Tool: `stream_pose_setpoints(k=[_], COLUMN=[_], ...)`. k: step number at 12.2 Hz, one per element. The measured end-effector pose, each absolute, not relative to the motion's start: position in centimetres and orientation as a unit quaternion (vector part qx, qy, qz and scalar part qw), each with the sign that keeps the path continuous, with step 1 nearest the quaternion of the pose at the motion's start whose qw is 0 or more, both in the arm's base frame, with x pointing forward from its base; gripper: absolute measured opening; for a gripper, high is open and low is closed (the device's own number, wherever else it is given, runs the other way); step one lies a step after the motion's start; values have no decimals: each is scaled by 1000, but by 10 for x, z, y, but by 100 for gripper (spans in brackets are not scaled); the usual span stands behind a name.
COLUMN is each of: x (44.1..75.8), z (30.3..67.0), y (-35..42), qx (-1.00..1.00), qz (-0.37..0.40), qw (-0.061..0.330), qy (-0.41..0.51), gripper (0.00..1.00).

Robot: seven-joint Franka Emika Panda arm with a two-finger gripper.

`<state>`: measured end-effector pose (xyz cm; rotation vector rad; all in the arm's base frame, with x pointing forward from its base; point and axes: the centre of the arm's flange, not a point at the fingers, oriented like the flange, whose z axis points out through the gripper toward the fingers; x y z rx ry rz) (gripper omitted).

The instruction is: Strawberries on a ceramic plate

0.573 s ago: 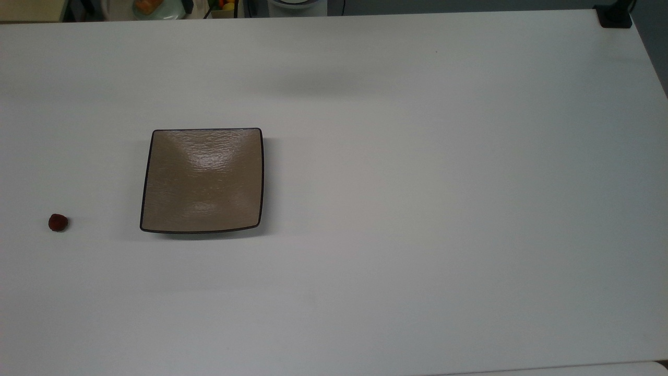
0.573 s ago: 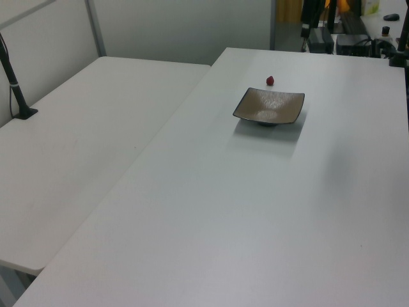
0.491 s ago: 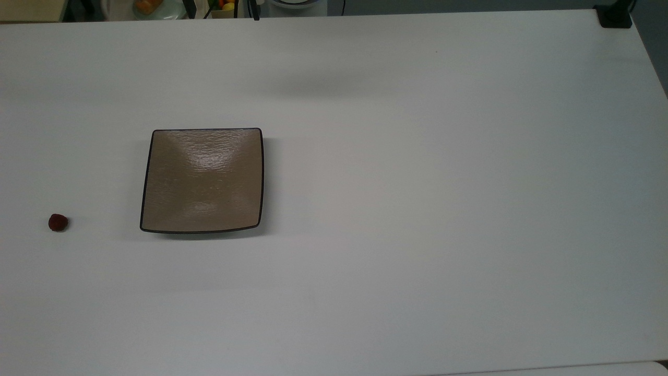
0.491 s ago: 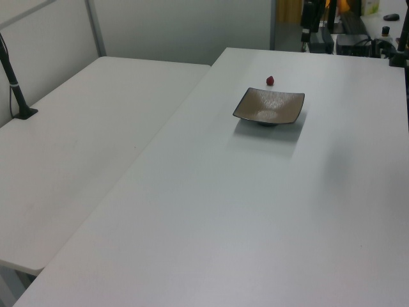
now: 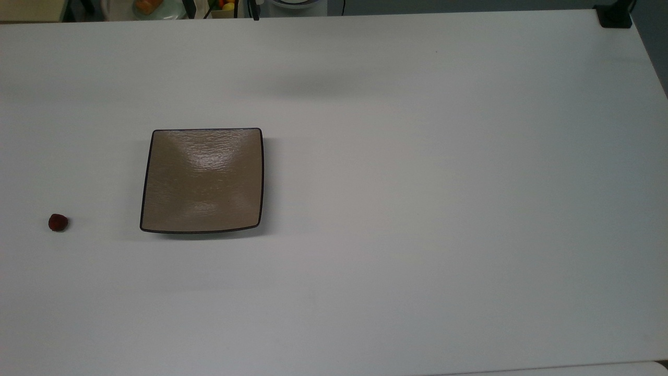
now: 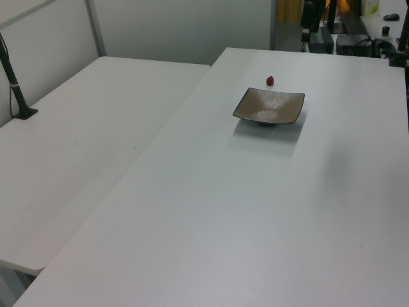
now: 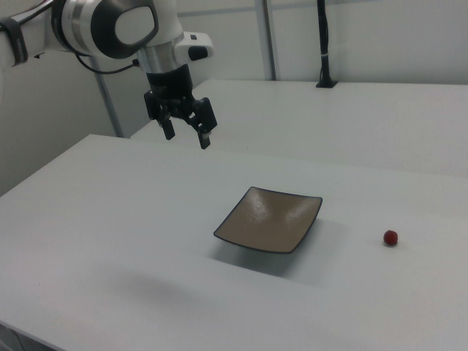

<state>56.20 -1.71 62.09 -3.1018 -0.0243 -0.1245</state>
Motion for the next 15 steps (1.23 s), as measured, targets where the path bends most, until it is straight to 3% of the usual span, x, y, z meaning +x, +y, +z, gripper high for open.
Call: stream_pose_setpoints(k=[9,15], x=[566,596], z=[608,586], y=[-57,-107], qx=[-999,-992], qz=[-31,-104], qw=[17,4], qy=[28,69], gripper=[100,100])
